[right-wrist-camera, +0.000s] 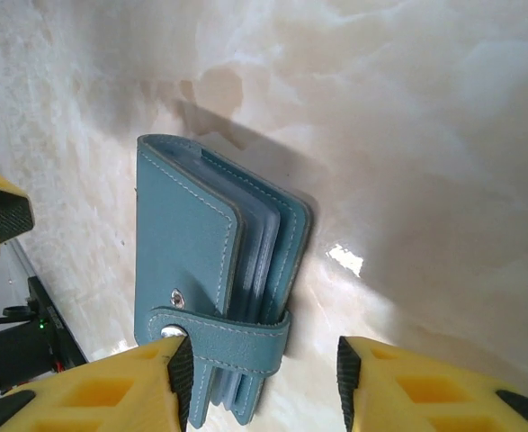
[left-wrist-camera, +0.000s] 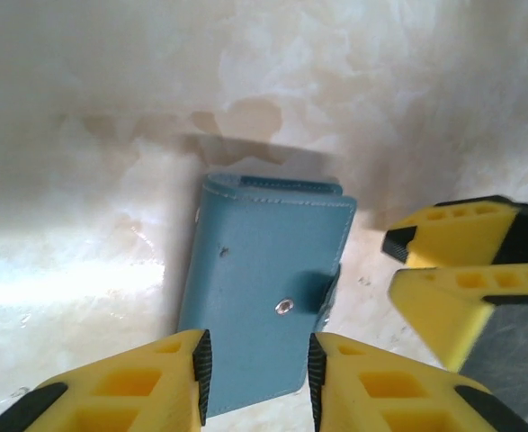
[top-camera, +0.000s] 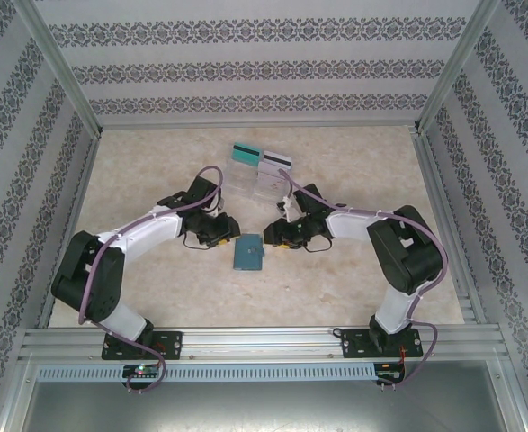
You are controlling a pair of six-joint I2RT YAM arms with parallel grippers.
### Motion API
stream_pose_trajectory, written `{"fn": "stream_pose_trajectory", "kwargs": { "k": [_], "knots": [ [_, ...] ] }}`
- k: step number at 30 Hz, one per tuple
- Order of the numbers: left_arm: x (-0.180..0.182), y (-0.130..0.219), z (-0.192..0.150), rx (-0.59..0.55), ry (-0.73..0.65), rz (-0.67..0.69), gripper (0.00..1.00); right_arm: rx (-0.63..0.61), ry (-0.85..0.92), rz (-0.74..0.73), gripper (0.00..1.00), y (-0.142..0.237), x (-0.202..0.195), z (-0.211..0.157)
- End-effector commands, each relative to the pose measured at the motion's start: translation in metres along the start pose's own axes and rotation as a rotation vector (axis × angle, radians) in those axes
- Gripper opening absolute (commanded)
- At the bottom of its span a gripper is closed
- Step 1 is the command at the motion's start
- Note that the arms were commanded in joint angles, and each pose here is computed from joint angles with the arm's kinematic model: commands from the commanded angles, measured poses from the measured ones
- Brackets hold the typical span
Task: Put the credit cards into the card holder
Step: Rotate the card holder at the center of the table, then close the button on the card holder.
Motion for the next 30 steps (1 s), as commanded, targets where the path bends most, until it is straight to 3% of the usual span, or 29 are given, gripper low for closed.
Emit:
{"fn": "stream_pose_trajectory", "kwargs": {
  "k": [1,10,30],
  "knots": [
    [0.022,-0.016,-0.020,0.076,-0.029,0.087,0.31,0.010,0.024,0.046,0.46,-0.005,0.010,-0.008],
    [0.017,-0.048,-0.023,0.125,-0.053,0.113,0.15,0.036,0.015,0.090,0.44,-0.026,0.015,-0.014],
    [0.001,-0.058,-0.028,0.135,-0.083,0.131,0.15,0.086,0.045,0.040,0.43,-0.035,0.014,-0.015]
  ]
}}
Point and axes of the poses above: each hand's point on the last joint's axis, 136 mm out from that joint toward the fingers, its own y axis back along the fingers, its own x axis along the line the jaws close on, z = x × y, the point moved 3 cm from there along y, back along the fingers, and after that the axes turned 15 degrees about y, right-handed, at the moved point
